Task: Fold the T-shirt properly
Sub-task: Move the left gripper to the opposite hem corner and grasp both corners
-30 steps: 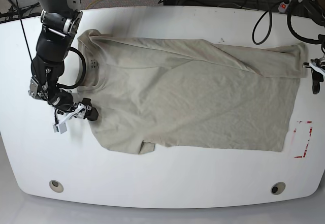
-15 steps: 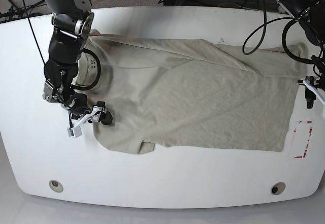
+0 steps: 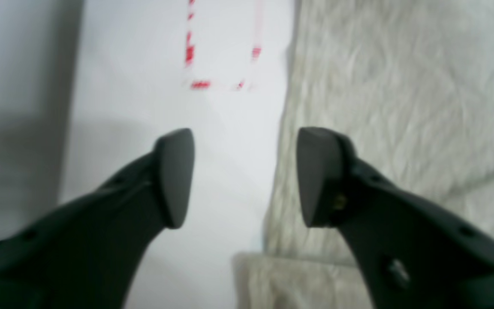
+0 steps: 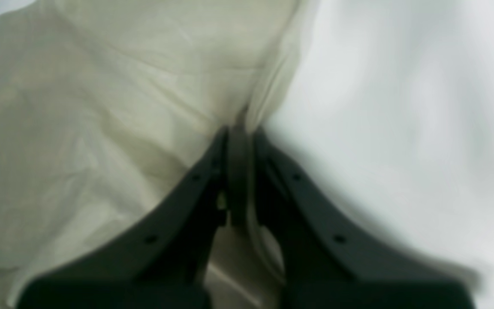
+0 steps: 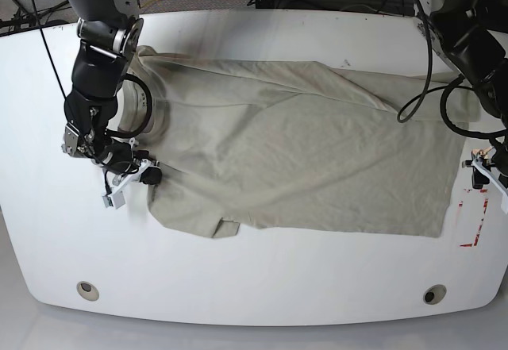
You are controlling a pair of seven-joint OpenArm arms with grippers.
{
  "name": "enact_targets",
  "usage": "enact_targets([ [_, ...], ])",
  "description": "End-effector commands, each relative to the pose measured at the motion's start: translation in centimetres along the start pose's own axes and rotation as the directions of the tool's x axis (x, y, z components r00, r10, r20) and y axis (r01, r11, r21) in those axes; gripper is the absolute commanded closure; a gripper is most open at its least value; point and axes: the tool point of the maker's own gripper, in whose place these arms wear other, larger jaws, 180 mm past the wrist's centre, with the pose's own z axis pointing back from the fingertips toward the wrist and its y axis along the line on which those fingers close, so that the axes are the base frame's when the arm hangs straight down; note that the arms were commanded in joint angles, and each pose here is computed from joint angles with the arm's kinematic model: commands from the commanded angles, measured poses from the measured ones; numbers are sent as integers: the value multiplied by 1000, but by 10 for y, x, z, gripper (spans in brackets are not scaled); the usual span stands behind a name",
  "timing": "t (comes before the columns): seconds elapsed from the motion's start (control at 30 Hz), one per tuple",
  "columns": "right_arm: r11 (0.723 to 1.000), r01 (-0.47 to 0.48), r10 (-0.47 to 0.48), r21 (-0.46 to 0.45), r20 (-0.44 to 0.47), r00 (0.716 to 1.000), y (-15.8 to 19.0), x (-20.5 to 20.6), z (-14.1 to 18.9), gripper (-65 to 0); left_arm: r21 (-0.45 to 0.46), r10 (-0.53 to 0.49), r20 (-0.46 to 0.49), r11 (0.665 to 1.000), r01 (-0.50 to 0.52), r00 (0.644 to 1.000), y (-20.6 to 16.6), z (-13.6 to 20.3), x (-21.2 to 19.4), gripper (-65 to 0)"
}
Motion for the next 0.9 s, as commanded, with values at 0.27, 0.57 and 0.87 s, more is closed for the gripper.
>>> enact_targets([
  [0.27, 1000, -13, 13, -22, -2, 1000, -9, 3, 7, 0, -82, 156, 56, 985, -151, 986, -16, -58, 12, -483],
  [0.57, 1000, -12, 12, -21, 1, 1000, -9, 4, 7, 0, -121, 258, 42, 960, -252, 965, -29, -91, 2, -483],
  [0.87, 1000, -10, 10, -23, 3, 1000, -10, 5, 8, 0, -140, 243, 17, 961, -238, 970, -46, -102, -13, -485],
])
